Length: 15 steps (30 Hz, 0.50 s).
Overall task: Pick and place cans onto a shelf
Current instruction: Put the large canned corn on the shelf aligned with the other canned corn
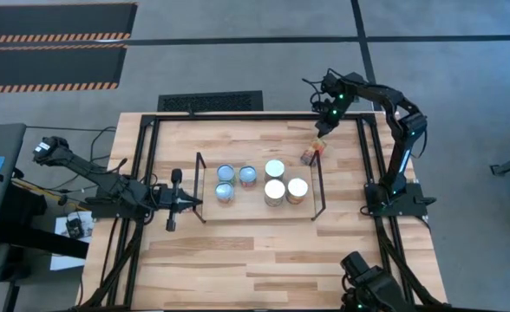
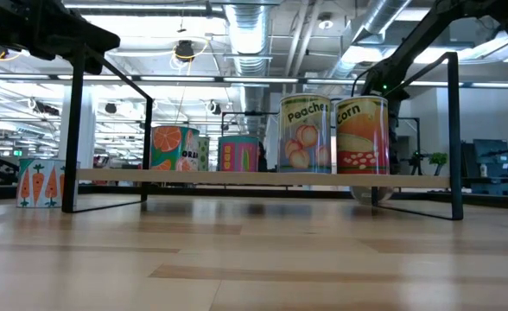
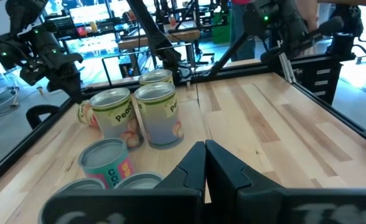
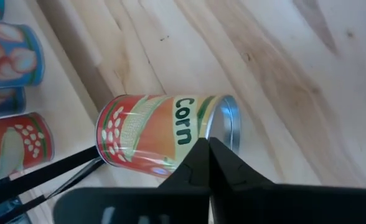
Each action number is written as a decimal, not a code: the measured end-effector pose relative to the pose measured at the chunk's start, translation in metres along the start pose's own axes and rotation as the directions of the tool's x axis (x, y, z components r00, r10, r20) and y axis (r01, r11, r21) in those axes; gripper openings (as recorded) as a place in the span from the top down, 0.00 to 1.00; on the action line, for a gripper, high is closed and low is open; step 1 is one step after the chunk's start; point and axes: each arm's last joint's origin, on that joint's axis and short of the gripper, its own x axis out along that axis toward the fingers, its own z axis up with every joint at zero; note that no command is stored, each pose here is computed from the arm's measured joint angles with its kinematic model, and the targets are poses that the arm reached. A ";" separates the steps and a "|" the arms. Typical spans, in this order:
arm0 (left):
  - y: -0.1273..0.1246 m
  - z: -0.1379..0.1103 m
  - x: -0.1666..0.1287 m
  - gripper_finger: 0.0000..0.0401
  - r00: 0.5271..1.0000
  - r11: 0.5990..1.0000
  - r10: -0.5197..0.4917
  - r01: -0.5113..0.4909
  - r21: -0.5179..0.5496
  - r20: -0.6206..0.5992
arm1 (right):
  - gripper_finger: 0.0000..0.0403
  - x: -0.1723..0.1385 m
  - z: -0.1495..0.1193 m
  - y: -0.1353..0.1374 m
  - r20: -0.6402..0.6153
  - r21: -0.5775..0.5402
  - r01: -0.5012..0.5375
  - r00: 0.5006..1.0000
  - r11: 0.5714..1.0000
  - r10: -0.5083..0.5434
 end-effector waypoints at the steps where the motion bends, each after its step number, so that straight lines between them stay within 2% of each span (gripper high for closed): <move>1: 0.000 0.000 0.000 1.00 1.000 1.000 0.000 0.000 0.000 0.000 | 0.97 0.000 0.000 0.000 0.004 -0.005 -0.009 1.000 1.000 0.009; 4: 0.000 0.000 0.000 1.00 1.000 1.000 0.000 0.000 0.000 0.000 | 0.96 0.000 0.000 0.002 0.013 -0.013 -0.045 0.999 0.999 0.045; 10: 0.000 0.000 0.000 1.00 1.000 1.000 0.000 0.000 -0.001 0.000 | 0.98 0.000 -0.003 0.003 -0.016 0.014 -0.053 0.998 0.998 0.053; 12: 0.000 0.000 0.000 1.00 1.000 1.000 0.000 0.000 -0.001 0.000 | 0.95 0.000 -0.004 0.002 -0.029 0.031 -0.030 0.999 0.999 0.031; 15: 0.000 0.000 0.000 1.00 1.000 1.000 0.000 0.000 -0.001 0.000 | 0.85 0.000 -0.005 0.002 -0.043 0.035 -0.016 0.999 0.999 0.018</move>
